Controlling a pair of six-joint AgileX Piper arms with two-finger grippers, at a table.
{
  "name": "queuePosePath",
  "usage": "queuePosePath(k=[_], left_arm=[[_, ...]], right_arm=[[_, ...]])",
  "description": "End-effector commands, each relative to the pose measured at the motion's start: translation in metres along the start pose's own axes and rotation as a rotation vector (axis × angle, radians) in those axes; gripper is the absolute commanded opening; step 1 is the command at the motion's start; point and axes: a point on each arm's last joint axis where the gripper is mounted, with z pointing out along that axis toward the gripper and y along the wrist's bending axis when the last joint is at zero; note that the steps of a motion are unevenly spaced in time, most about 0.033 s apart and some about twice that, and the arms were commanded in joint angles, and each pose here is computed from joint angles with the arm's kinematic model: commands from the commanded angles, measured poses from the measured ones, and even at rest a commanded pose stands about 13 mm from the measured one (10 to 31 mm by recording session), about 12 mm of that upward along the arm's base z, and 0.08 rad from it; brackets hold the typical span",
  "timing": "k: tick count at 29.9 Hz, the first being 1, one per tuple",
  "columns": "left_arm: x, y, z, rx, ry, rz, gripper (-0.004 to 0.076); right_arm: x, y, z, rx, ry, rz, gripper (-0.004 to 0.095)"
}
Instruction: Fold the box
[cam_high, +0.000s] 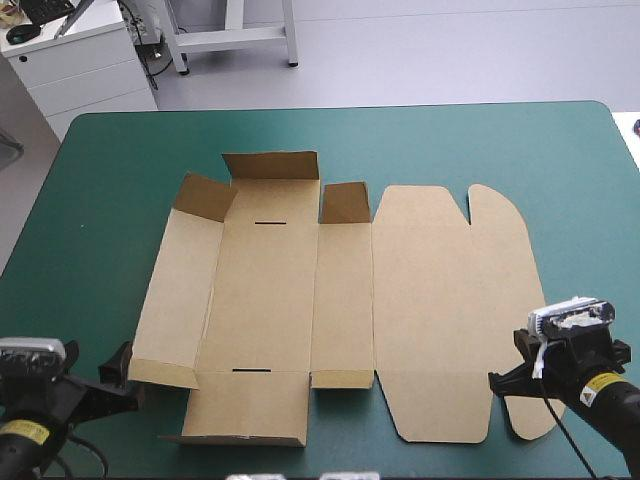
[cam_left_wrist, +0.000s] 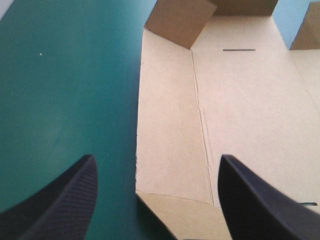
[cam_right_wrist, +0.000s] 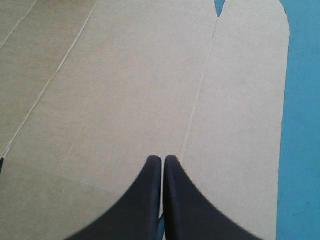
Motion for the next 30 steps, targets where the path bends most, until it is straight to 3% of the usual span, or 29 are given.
queuePosePath(k=[1,9,11,21,26,30], left_arm=[[-0.028,0.002,0.024,-0.002,0.062,-0.034,0.0487],[-0.018,0.011,0.110,-0.011,0.538,-0.117,0.0487],[-0.017,0.012,0.125,-0.014,0.587,-0.144,0.0487],[-0.049,0.018,0.159,-0.013,0.643,-0.151,0.0487],[-0.043,0.054,0.163,-0.049,0.715,-0.319,0.0487],[-0.045,0.072,0.163,0.095,0.655,-0.499,0.0487]], right_arm=[[-0.001,0.001,-0.012,-0.009,-0.082,-0.004,-0.0001],[0.016,0.005,-0.022,-0.043,-0.121,-0.014,-0.0001],[0.019,0.005,-0.022,-0.045,-0.124,-0.012,-0.0001],[0.020,0.005,-0.023,-0.048,-0.124,-0.009,-0.0001],[0.020,0.005,-0.023,-0.048,-0.124,-0.009,-0.0001],[0.019,0.006,-0.023,-0.051,-0.130,-0.010,-0.0001]])
